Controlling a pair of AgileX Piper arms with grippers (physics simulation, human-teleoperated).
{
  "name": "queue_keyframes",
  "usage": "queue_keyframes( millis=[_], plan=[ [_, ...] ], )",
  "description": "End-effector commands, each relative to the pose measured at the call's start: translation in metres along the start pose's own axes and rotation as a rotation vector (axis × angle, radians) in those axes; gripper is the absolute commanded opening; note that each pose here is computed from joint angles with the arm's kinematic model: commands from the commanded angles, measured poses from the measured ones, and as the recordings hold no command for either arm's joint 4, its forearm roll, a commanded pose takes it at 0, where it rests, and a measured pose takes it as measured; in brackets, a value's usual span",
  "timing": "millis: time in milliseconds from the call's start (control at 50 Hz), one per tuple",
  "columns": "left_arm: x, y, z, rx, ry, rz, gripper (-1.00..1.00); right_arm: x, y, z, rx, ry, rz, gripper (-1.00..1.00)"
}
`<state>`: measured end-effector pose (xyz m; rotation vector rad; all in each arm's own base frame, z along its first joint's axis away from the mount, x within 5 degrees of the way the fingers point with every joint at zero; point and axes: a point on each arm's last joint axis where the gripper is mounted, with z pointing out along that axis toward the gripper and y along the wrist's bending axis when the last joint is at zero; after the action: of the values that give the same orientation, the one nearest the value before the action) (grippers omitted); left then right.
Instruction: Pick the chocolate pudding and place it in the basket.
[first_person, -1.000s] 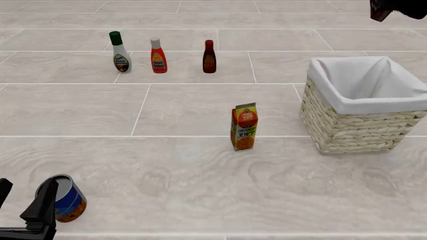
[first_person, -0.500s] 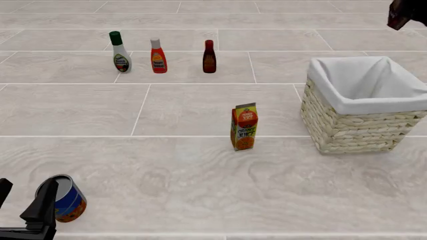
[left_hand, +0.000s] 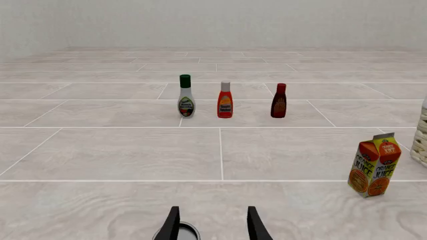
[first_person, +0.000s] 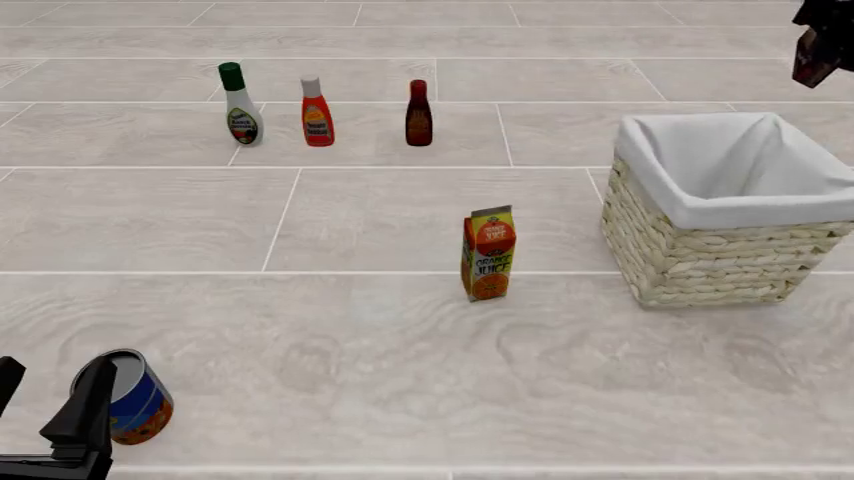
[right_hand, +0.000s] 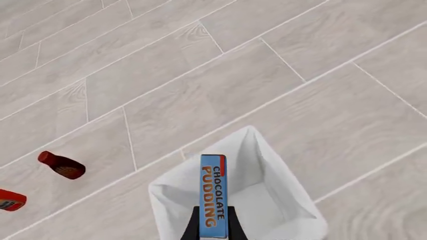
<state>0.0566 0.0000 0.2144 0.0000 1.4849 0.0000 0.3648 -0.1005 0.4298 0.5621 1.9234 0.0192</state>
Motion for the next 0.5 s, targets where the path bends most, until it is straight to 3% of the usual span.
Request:
queue_keyframes(
  millis=[20,500],
  plan=[
    [0.0,0.0,0.0,0.0,0.0,0.0,1.0,0.005,-0.012,0.007,0.028,0.012,0.015,-1.0],
    [0.0,0.0,0.0,0.0,0.0,0.0,1.0,0.018,-0.02,0.025,0.049,0.048,0.047,-1.0]
  ],
)
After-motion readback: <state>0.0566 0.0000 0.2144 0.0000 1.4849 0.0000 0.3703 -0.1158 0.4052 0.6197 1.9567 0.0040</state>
